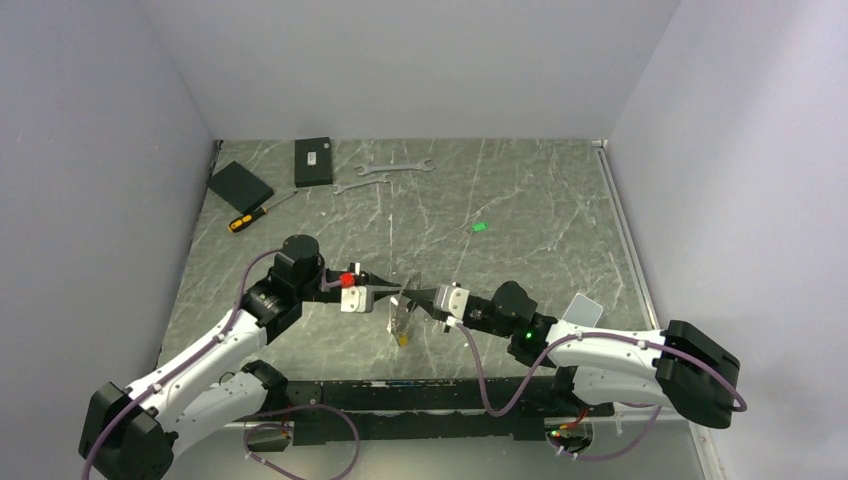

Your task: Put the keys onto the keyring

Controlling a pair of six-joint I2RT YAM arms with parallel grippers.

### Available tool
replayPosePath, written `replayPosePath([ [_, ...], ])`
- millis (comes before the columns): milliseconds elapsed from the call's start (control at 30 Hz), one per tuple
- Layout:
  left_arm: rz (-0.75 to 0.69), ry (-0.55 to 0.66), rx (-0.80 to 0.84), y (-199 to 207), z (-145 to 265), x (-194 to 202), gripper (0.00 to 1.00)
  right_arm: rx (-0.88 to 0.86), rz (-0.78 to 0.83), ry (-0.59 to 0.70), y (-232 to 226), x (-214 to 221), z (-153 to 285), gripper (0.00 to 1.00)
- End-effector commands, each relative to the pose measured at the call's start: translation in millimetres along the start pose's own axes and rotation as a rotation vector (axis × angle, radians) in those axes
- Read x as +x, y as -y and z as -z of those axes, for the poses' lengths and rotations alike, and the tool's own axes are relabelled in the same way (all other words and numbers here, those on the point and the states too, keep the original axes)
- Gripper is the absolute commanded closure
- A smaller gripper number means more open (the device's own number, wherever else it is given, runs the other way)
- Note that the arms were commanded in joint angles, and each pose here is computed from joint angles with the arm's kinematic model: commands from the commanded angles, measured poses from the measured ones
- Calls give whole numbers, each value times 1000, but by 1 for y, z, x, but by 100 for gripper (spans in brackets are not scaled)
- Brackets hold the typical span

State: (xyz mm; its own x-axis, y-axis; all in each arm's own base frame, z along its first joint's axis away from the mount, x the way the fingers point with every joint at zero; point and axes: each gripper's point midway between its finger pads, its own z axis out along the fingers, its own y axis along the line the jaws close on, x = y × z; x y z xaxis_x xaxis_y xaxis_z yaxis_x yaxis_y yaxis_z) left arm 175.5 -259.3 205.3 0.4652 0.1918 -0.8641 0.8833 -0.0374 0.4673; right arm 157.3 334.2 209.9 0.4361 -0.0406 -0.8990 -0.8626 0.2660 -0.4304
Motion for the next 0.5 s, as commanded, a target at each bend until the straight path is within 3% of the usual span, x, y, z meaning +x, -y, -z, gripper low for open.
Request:
replayPosePath([
  [0, 0, 31, 27, -2, -3, -8, 81, 30, 12, 96, 10, -27, -6, 100],
  [167, -7, 47, 36, -1, -3, -11, 81, 27, 10, 92, 10, -27, -6, 100],
  [367, -19, 61, 41, -1, -4, -14, 95, 17, 7, 95, 8, -27, -7, 100],
  [467, -22, 71, 39, -1, -4, -15, 86, 8, 5, 91, 6, -26, -8, 100],
])
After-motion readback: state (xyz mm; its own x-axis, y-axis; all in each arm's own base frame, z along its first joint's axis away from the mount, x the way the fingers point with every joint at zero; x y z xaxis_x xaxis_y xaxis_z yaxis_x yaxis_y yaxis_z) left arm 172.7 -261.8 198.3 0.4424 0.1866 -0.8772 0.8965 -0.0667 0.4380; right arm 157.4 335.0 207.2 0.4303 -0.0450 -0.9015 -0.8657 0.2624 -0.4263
